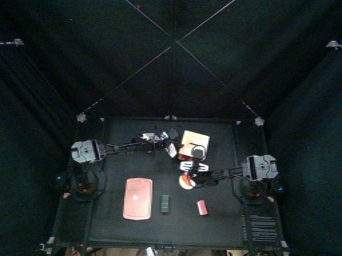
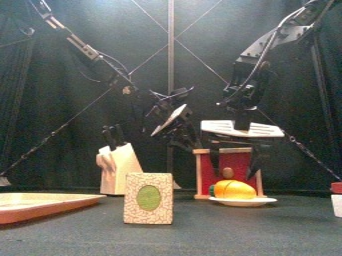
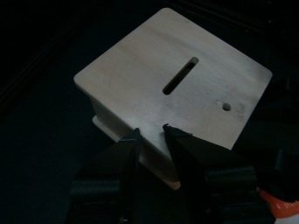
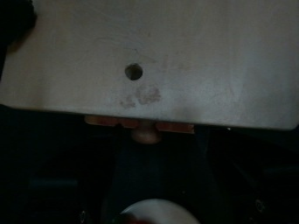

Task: Grab drawer handle

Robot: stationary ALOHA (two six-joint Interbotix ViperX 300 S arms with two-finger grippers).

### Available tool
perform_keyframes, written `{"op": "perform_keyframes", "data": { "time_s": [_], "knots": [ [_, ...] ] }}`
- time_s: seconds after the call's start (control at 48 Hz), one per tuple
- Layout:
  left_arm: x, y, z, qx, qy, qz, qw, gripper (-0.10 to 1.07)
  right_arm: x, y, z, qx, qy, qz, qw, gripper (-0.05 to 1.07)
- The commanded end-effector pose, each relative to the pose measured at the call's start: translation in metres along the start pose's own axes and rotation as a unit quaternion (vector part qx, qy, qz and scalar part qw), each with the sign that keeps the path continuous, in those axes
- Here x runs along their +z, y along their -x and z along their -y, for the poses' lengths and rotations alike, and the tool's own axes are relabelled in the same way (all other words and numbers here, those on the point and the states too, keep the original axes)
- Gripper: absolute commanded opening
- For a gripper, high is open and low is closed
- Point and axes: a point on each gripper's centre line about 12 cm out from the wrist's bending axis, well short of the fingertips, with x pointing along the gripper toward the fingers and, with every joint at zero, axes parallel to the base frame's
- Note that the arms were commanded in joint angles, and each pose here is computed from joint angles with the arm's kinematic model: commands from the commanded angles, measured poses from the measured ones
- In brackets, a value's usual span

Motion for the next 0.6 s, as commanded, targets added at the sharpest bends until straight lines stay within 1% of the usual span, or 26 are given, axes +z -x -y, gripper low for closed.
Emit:
{"op": "perform_keyframes", "data": {
  "time_s": [0.0, 0.271, 0.583],
  "knots": [
    [0.011, 0.0034, 0.0002, 0.0, -0.002, 0.013, 0.9999, 0.71, 0.0089, 0.0039, -0.0068, 0.011, -0.016, -0.001, 0.9998, 0.89],
    [0.0034, 0.0028, -0.0006, 0.001, -0.01, 0.003, 0.9999, 0.71, 0.0104, 0.0008, -0.0079, 0.007, -0.02, 0.0, 0.9998, 0.73],
    [0.0032, 0.0038, 0.0018, -0.001, -0.012, 0.004, 0.9999, 0.71, 0.0115, 0.0025, -0.0113, 0.012, -0.022, 0.0, 0.9997, 0.62]
  ]
}}
